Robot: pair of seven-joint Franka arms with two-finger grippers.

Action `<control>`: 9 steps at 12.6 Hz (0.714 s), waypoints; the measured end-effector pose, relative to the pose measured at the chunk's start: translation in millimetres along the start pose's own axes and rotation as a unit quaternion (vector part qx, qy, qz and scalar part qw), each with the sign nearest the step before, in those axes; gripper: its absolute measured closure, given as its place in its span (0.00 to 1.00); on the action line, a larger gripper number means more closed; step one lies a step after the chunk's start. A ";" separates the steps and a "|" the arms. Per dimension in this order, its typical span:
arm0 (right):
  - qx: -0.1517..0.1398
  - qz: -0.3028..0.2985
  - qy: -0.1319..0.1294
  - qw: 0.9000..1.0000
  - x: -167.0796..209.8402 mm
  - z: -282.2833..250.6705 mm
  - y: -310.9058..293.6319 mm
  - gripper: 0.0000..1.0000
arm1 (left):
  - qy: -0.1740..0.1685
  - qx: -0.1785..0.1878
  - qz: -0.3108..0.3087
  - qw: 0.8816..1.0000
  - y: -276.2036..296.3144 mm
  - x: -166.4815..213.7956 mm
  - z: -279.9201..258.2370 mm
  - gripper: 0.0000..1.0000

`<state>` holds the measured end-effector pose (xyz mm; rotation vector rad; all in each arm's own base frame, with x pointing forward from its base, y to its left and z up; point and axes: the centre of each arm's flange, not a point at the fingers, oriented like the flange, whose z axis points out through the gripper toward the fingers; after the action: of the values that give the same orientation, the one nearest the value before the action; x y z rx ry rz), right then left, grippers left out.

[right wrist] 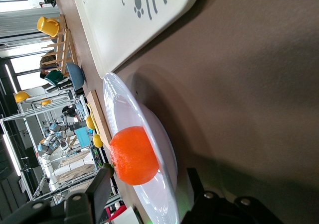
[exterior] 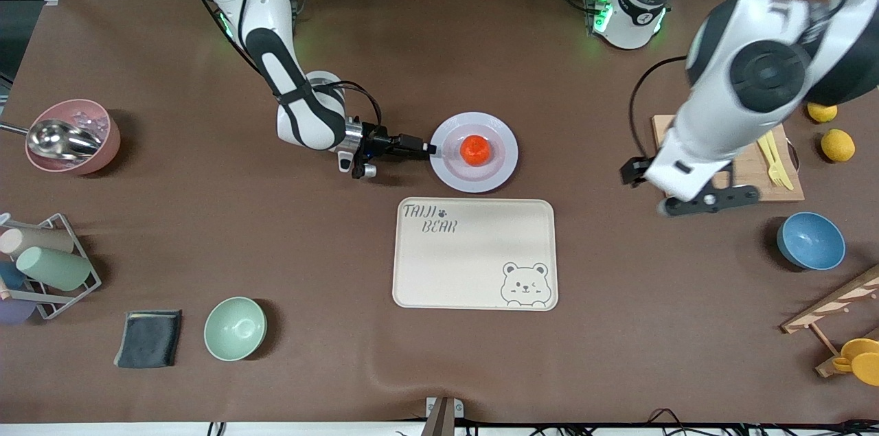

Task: Place orange and plate with both arms
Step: 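Grip the plate rim with the right gripper while the left gripper withdraws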

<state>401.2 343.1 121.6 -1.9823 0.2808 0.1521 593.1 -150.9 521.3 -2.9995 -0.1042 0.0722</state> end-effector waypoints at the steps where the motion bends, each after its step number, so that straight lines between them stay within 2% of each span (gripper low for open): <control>1: 0.002 0.001 0.001 1.000 -0.3 1.4 -0.7 0.32 | 0.003 -0.008 0.014 1.000 -25.0 -3.7 -16.5 0.00; 3: 0.005 0.001 0.000 1.000 -3.7 6.5 -3.4 0.36 | 0.007 -0.026 0.040 0.999 -66.6 -17.5 -47.9 0.00; 6: 0.002 0.001 -0.004 1.000 -8.2 11.7 -1.3 0.39 | 0.035 -0.048 0.064 0.996 -108.8 -42.9 -93.1 0.00; 9: 0.002 -0.001 -0.004 1.000 -9.8 14.6 0.5 0.42 | 0.017 -0.048 0.115 0.992 -113.8 -67.9 -109.1 0.00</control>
<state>391.9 357.4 117.4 -1.9768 0.2743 0.1583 523.7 -58.3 648.2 -3.0937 0.2495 0.0425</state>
